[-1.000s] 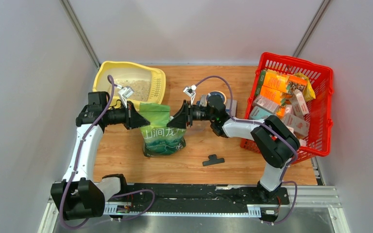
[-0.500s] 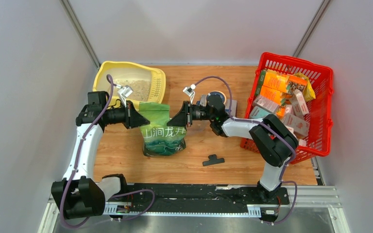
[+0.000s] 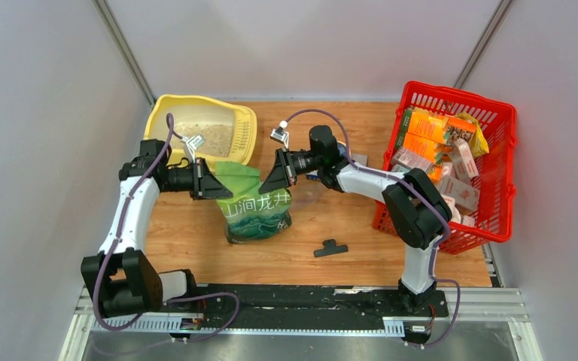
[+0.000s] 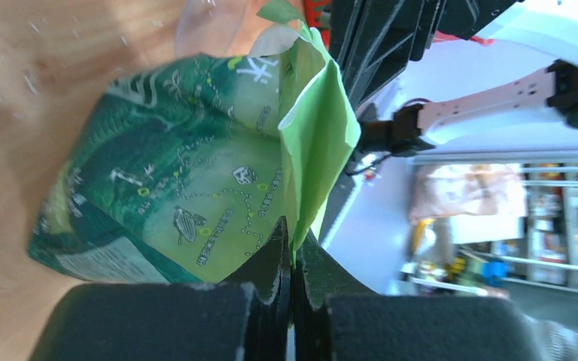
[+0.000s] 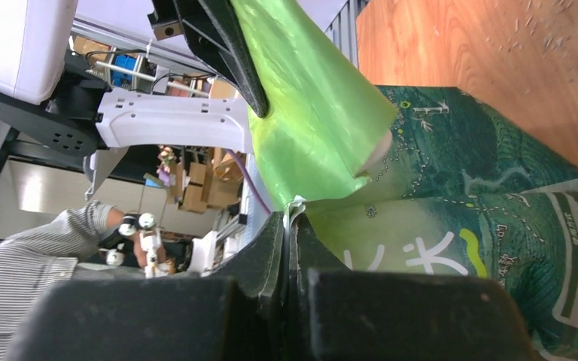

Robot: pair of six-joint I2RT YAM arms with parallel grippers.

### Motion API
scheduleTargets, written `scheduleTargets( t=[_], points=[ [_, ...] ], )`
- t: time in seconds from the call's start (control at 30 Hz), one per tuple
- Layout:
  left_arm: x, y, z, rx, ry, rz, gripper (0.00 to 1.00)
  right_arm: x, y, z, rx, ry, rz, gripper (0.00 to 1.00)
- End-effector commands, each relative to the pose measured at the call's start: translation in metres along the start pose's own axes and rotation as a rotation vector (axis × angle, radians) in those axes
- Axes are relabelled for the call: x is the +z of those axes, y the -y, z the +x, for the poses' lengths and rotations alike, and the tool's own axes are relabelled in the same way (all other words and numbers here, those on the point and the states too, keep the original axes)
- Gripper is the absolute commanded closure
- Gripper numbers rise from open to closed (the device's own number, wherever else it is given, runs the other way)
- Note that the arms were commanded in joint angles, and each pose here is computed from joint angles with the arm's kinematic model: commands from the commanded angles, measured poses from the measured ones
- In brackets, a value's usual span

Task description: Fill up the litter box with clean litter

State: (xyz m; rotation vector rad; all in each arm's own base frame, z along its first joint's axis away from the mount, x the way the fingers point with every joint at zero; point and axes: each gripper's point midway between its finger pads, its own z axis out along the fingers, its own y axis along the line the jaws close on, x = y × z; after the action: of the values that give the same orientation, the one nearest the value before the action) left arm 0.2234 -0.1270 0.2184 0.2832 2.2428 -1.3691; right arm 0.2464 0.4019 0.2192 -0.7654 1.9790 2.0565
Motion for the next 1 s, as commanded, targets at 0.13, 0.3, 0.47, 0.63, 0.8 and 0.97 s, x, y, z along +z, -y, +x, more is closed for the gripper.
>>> scheduleTargets(
  t=[0.13,0.3,0.47,0.63,0.8,0.97],
  points=[
    [0.005,0.001,0.012,-0.525,-0.043,0.071,1.00,-0.020,-0.042,-0.009,0.130,-0.151,-0.069,1.00],
    [0.011,-0.016,0.023,-0.823,-0.029,0.101,1.00,-0.024,-0.040,-0.005,0.261,-0.185,-0.059,1.00],
    [0.016,-0.022,0.048,-0.936,-0.064,0.071,1.00,-0.026,-0.025,0.006,0.469,-0.191,-0.005,1.00],
    [0.014,-0.024,0.050,-0.926,-0.056,0.046,1.00,-0.026,-0.017,0.011,0.552,-0.190,0.030,1.00],
    [-0.001,-0.007,0.026,-0.636,-0.008,0.022,0.80,-0.026,-0.012,0.012,0.608,-0.185,0.059,1.00],
    [-0.037,0.017,0.006,0.049,0.024,-0.152,0.54,-0.027,-0.016,0.013,0.619,-0.217,0.050,1.00]
  ],
)
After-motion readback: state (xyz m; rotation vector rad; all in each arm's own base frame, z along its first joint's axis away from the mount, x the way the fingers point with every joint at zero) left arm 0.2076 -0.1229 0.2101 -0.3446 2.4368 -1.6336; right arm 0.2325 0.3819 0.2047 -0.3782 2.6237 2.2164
